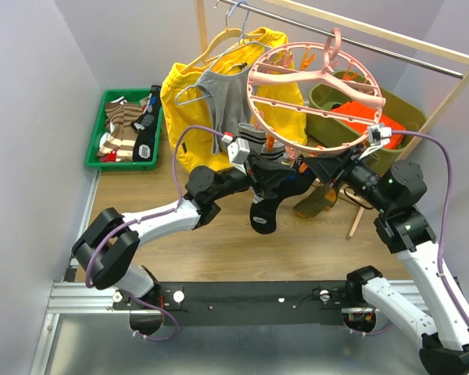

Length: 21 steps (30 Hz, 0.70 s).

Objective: Clip the socks to the hanger
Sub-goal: Clamp the sock onto the hanger.

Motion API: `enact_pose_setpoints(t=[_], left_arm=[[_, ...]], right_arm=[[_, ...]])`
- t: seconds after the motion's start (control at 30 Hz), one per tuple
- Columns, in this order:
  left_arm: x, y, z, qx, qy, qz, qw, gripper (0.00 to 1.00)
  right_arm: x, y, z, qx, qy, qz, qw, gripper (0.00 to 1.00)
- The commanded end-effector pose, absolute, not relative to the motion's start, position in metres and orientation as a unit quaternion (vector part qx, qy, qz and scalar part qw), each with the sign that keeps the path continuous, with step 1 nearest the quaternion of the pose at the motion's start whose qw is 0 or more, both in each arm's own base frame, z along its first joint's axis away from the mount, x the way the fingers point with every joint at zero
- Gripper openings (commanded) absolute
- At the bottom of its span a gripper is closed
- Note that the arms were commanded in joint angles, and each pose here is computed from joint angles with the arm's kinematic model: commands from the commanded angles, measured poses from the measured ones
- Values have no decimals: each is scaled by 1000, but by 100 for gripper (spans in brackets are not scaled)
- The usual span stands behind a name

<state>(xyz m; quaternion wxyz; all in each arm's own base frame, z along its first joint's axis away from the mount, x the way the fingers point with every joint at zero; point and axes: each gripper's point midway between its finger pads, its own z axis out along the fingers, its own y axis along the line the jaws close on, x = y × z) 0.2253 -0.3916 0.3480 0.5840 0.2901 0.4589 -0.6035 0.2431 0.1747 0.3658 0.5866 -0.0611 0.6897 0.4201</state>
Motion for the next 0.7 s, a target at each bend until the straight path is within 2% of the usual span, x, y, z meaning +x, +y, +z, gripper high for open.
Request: enact_pose_setpoints(t=[0.0,0.03,0.2,0.23,0.3,0.43,0.5,0.53,0.67], left_arm=[[223,-391,372,276,426,-615,603,1],[223,-391,371,276,427,-615,602,4],[222,-386,367,274,431,-609,607,14],[222,-385,363,276,434,-603,610,20],[224,-382,363,273,441,-592,616,26],[226,-377,355,286,454,-562,629,52],[227,-373,354,287,463,-552,632,60],[227,-372,349,288,469,-546,632,66],[238,-363,340,282,495,-505,649,70]], right_arm=[[239,174,370,-67,681,423,594,50],[238,173,372,-68,681,421,596,58],[239,167,373,-66,685,400,606,71],[239,165,374,-66,685,396,607,74],[237,163,375,-66,687,389,610,75],[238,157,377,-69,688,371,620,77],[237,155,380,-71,689,363,623,78],[238,153,381,-72,689,355,627,79],[237,148,388,-78,687,339,638,79]])
